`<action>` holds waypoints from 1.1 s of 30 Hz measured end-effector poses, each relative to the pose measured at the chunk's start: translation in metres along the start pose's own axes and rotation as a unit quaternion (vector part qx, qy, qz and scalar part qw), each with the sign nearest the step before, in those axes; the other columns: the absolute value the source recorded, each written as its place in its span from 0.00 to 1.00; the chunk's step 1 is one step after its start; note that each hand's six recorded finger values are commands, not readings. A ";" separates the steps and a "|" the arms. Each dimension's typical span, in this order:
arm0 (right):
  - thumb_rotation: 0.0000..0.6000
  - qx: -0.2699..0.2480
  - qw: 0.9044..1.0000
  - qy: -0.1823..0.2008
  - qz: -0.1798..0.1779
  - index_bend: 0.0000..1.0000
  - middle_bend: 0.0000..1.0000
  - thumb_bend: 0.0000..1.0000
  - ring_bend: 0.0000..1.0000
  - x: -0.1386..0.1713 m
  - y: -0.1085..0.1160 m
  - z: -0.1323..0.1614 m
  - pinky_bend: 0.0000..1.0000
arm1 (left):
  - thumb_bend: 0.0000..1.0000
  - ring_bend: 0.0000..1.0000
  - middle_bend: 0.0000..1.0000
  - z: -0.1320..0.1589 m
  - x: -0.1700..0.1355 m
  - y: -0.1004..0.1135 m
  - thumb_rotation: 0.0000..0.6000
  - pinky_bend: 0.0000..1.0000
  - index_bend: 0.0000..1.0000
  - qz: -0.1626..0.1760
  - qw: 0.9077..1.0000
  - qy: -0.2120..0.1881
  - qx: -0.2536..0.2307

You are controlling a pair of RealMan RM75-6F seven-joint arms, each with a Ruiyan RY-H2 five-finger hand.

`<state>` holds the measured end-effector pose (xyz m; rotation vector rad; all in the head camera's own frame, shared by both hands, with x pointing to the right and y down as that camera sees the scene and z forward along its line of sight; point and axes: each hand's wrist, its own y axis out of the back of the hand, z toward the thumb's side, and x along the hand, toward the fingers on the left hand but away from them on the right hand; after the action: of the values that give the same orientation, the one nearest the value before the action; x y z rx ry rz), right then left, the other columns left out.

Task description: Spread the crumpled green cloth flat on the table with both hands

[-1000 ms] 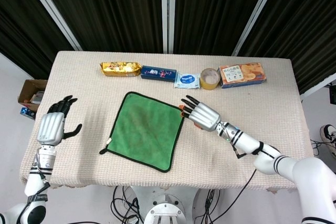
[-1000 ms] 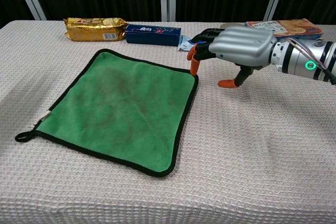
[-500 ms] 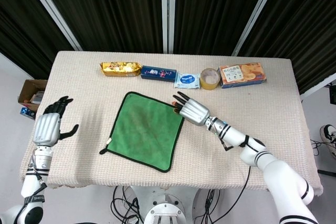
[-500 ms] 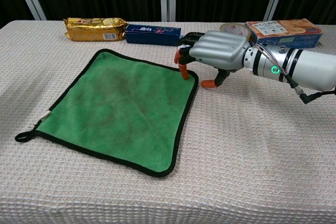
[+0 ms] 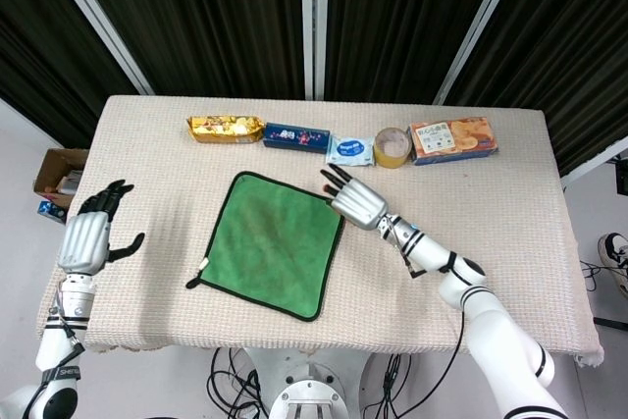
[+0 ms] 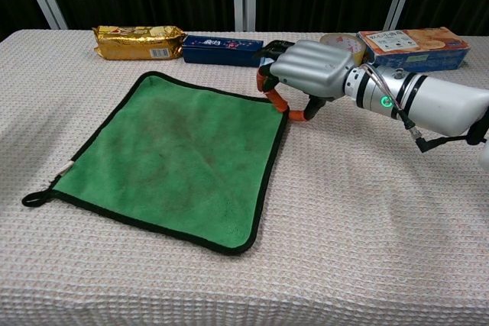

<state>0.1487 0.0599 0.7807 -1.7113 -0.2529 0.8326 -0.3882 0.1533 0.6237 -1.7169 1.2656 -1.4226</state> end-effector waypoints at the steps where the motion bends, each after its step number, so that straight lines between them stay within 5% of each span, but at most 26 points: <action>1: 1.00 0.000 1.000 -0.004 0.000 0.64 0.28 0.22 0.00 0.001 0.000 -0.003 0.00 | 0.25 0.14 0.09 0.000 0.000 0.000 1.00 0.18 0.16 0.000 1.000 0.000 0.000; 8: 1.00 0.004 1.000 -0.024 0.002 0.60 0.27 0.22 0.00 0.006 0.002 -0.020 0.00 | 0.25 0.14 0.09 0.002 0.000 0.000 1.00 0.18 0.16 -0.001 1.000 -0.004 0.001; 10: 1.00 0.006 1.000 -0.021 0.007 0.47 0.22 0.22 0.00 0.006 0.000 -0.020 0.00 | 0.25 0.14 0.09 0.003 0.000 0.000 1.00 0.18 0.16 -0.002 1.000 -0.005 0.002; 13: 1.00 0.004 1.000 -0.019 0.010 0.15 0.13 0.21 0.00 0.008 -0.002 -0.018 0.00 | 0.25 0.14 0.09 0.003 0.001 0.000 1.00 0.18 0.16 -0.001 1.000 -0.004 0.002; 16: 1.00 -0.003 1.000 -0.019 0.004 0.01 0.08 0.20 0.00 0.012 0.000 -0.019 0.00 | 0.25 0.14 0.09 0.001 0.002 0.003 1.00 0.18 0.17 0.002 1.000 -0.001 0.004; 24: 1.00 -0.025 0.996 -0.045 -0.073 0.00 0.07 0.21 0.00 0.053 0.034 -0.050 0.00 | 0.25 0.14 0.09 -0.031 0.002 0.029 1.00 0.18 0.17 0.037 0.997 0.031 0.063; 33: 1.00 -0.096 0.979 -0.139 -0.111 0.00 0.08 0.23 0.00 0.158 0.079 -0.081 0.00 | 0.20 0.14 0.09 -0.071 -0.017 0.063 1.00 0.16 0.17 0.067 0.980 0.065 0.175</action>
<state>0.2954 0.0627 0.6532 -1.7015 -0.7221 0.9025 -0.4748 0.1536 0.5809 -1.3000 1.0952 -1.5877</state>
